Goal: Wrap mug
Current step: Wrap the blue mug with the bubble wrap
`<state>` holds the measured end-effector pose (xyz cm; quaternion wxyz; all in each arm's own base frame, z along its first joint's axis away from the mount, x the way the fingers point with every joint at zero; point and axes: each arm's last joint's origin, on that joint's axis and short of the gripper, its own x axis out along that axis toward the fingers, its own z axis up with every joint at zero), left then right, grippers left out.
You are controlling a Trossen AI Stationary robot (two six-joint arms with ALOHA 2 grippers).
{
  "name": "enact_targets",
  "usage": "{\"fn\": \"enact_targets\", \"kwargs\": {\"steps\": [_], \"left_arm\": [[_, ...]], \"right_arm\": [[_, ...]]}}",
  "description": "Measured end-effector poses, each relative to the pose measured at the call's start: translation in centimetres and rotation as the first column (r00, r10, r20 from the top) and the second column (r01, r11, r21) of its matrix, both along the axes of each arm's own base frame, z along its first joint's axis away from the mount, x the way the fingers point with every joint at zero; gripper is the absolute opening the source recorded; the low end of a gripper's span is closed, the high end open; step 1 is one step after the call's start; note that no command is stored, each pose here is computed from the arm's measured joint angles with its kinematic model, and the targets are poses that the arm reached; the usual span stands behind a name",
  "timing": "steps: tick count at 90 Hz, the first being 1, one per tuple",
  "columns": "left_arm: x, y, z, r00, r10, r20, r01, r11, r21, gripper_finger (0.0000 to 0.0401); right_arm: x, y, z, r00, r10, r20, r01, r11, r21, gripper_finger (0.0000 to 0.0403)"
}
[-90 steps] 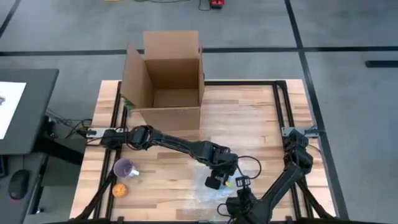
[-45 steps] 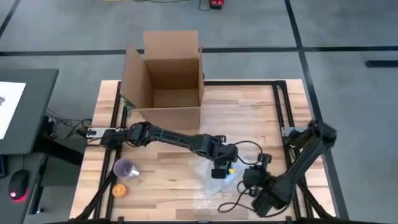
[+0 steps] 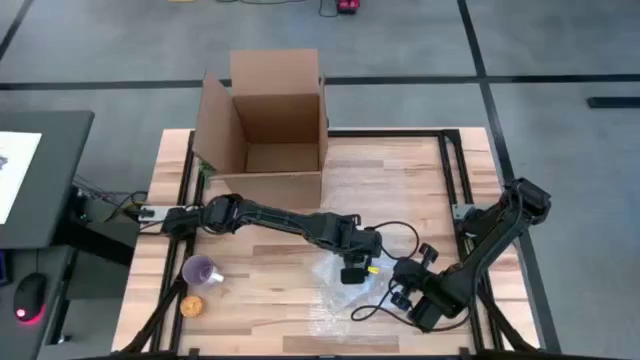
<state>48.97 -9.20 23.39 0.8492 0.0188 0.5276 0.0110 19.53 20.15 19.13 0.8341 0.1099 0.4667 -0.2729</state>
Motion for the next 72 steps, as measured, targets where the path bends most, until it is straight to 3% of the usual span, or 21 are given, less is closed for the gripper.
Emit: {"fn": "enact_targets", "kwargs": {"steps": [12, 31, 47, 60, 72], "left_arm": [[0.0, 0.1, 0.0, 1.000, 0.008, -0.002, -0.008, 1.000, -0.013, 0.0002], [0.1, 0.8, 0.3, 0.999, 0.037, 0.006, -0.037, 0.999, -0.021, 0.0002], [0.0, 1.3, 0.2, 0.998, 0.060, -0.006, -0.060, 0.998, 0.010, 0.0002], [-0.1, 1.8, 0.1, 0.997, 0.077, -0.027, -0.076, 0.997, 0.025, 0.0002], [0.0, 2.2, 0.2, 0.996, 0.093, -0.020, -0.092, 0.996, 0.020, 0.0002]], "right_arm": [[-0.1, 0.7, 0.9, 0.998, 0.016, 0.065, -0.023, 0.995, 0.095, 0.0021], [-2.2, 0.0, 4.5, 0.988, -0.028, 0.149, -0.007, 0.974, 0.227, 0.0105], [-3.6, -1.5, 7.4, 0.989, -0.071, 0.130, 0.011, 0.912, 0.410, 0.0163], [-3.6, -2.1, 9.3, 0.964, -0.176, 0.200, 0.035, 0.829, 0.557, 0.0170], [-2.8, -1.9, 9.6, 0.881, -0.262, 0.393, 0.020, 0.852, 0.524, 0.0154]]}}
